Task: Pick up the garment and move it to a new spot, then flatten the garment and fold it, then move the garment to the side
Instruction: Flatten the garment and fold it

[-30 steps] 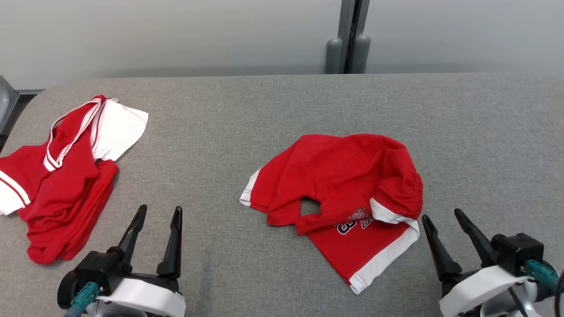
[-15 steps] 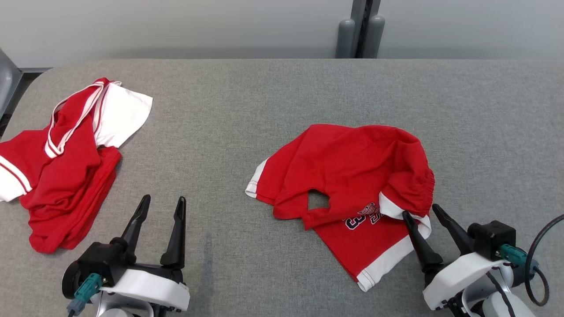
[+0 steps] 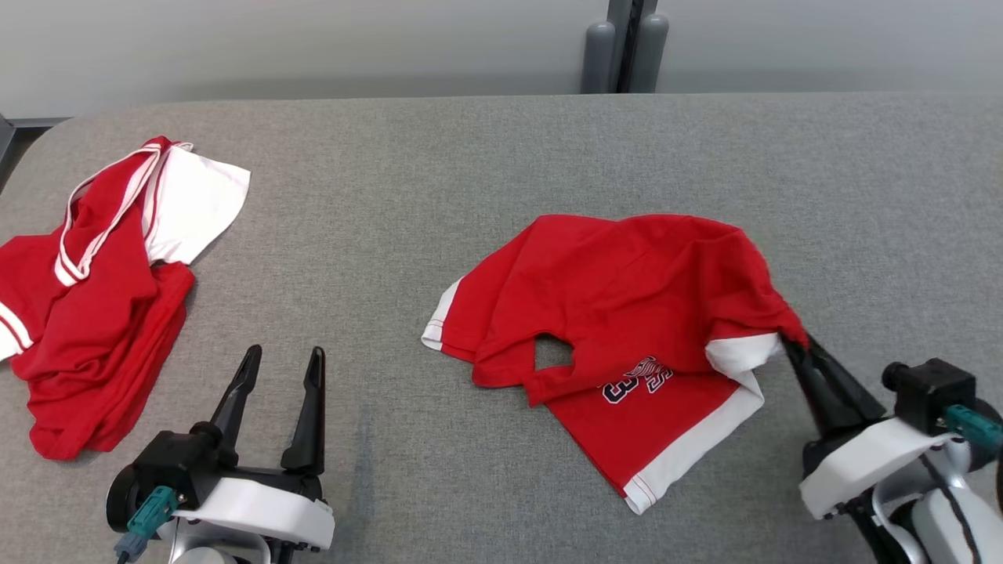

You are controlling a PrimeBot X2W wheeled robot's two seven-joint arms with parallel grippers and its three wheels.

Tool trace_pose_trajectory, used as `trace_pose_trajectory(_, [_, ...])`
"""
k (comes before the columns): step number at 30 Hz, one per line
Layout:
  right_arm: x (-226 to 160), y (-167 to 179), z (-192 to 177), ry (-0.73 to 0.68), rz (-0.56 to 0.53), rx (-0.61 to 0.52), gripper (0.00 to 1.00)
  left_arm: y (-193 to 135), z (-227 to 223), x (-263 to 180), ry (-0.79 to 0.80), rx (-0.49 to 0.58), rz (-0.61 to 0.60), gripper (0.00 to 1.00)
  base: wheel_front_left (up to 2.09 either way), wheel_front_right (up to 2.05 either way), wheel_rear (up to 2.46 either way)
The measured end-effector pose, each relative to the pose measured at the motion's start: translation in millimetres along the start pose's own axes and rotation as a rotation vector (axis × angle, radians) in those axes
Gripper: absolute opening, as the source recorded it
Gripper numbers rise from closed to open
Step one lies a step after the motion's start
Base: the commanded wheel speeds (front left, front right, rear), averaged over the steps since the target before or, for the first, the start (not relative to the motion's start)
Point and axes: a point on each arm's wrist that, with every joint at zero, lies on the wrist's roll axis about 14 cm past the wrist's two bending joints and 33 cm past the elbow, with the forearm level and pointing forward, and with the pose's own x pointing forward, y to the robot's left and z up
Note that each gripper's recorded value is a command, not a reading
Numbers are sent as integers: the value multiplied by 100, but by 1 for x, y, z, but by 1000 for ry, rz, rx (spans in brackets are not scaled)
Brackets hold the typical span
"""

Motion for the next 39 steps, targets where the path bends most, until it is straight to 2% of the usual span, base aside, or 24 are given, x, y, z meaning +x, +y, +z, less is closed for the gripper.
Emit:
trace_pose_trajectory(11, [-22,-81,-3,61,-180,-105,0,-4,-10,16,23,2,-25,100,0,0,0])
trace_pose_trajectory(15, [-22,-97,-2,50,-222,-122,0,-4,-13,23,30,9,-34,100,0,0,0])
trace_pose_trajectory(18, [-20,-99,-16,85,-229,-109,0,-5,-19,27,43,8,-41,100,0,0,0])
trace_pose_trajectory(23, [-18,-79,-55,171,-194,-38,0,-6,-24,34,55,10,-47,100,0,0,0])
trace_pose_trajectory(29, [-20,-72,-72,184,-200,28,0,-9,-28,34,66,12,-58,100,0,0,0])
trace_pose_trajectory(30, [-20,-71,-70,174,-201,35,6,-10,-27,34,65,12,-62,100,0,0,0])
trace_pose_trajectory(31, [-21,-70,-70,168,-202,42,42,-11,-26,34,63,12,-65,100,0,0,0])
trace_pose_trajectory(32, [-22,-70,-69,163,-203,44,99,-12,-25,33,60,13,-69,100,0,0,0])
trace_pose_trajectory(39, [-30,-70,-44,68,-220,49,100,-18,-13,29,33,16,-83,100,0,0,0])
